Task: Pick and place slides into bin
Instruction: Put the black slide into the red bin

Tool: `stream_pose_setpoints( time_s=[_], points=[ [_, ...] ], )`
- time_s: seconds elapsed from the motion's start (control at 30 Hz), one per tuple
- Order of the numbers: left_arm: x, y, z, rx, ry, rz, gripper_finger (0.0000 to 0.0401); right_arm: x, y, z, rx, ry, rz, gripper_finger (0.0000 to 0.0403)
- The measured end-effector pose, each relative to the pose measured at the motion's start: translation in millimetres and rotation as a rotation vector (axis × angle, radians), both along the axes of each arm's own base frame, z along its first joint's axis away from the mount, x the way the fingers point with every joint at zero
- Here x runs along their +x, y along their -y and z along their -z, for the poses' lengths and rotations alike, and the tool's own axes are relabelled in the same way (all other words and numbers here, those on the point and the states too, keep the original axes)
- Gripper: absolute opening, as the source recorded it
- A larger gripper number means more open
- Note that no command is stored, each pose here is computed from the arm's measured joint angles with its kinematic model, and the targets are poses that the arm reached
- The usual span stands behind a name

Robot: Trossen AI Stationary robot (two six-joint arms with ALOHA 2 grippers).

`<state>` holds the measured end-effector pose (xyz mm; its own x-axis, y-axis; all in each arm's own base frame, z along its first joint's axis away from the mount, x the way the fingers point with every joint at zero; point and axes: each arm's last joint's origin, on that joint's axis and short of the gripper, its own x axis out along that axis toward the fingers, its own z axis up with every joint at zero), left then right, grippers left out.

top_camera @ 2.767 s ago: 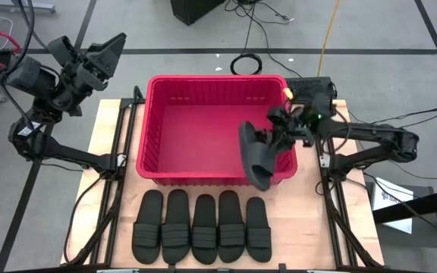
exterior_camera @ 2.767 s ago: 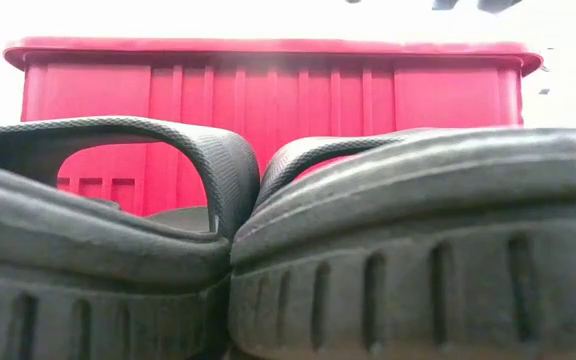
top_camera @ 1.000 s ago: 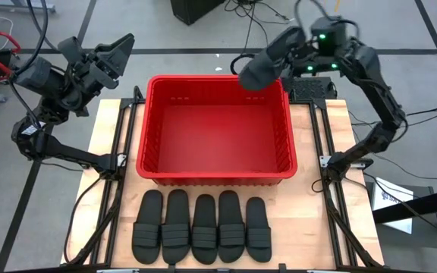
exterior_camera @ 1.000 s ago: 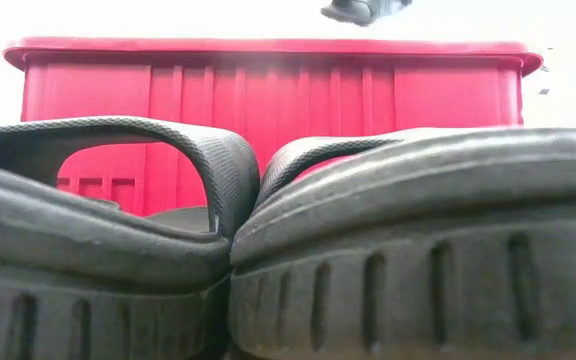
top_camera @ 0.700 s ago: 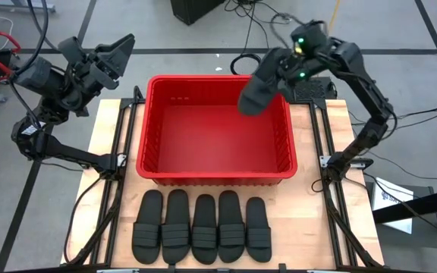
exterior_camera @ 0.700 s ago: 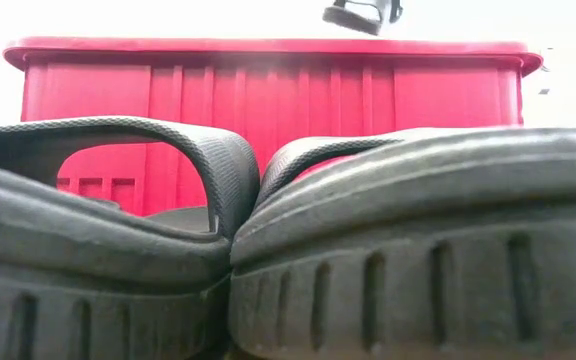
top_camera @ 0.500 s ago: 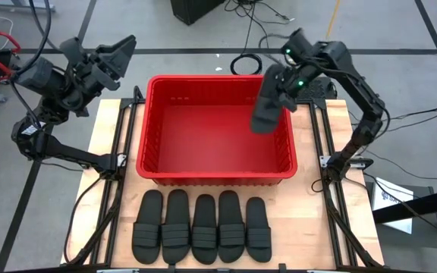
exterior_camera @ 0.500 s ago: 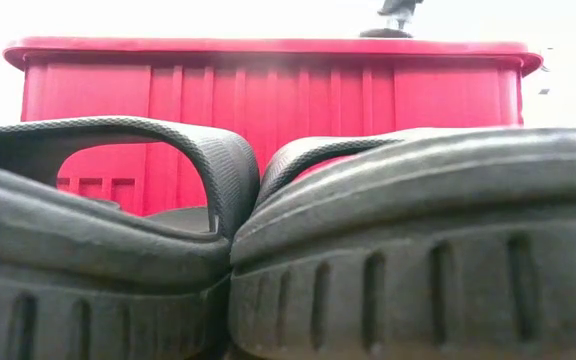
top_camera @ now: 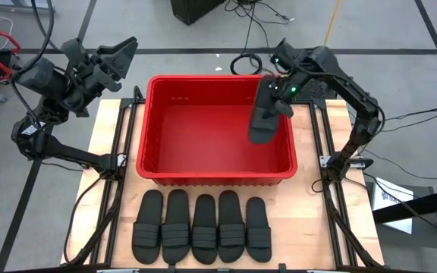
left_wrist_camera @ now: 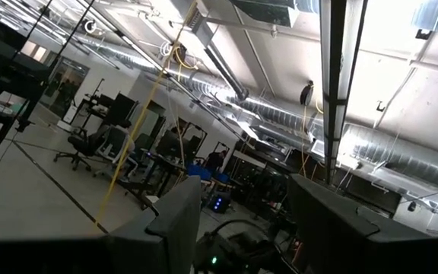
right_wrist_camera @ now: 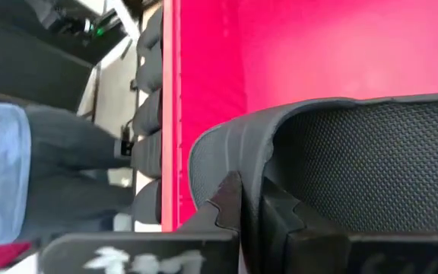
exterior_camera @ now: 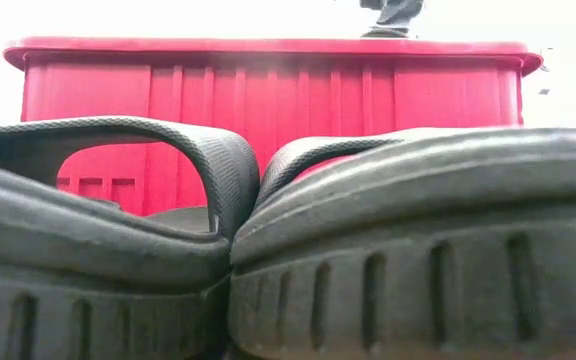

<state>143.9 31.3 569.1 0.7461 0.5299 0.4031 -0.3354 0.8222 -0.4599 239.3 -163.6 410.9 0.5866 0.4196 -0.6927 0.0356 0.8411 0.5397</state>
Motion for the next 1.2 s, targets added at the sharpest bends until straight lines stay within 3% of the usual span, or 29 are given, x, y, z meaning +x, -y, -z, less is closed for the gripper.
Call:
stream_pose_setpoints(
  time_s=[0.13,0.3,0.63,1.2],
  points=[
    [0.1,-0.1,0.2,0.0,-0.003,-0.001,0.02,6.6,-2.9,25.7,0.048,-0.063,-0.047,0.0006],
    [0.1,-0.1,0.3,0.0,-0.004,-0.001,0.02,7.8,-5.4,59.1,0.183,-0.092,-0.101,0.0006],
    [0.4,-0.1,0.8,0.004,-0.013,-0.003,0.02,0.9,-10.7,114.0,0.29,-0.221,-0.139,0.0006],
    [0.9,-0.1,1.7,0.009,-0.028,-0.007,0.02,11.2,-22.2,161.9,0.287,-0.231,-0.143,0.0006]
  ],
)
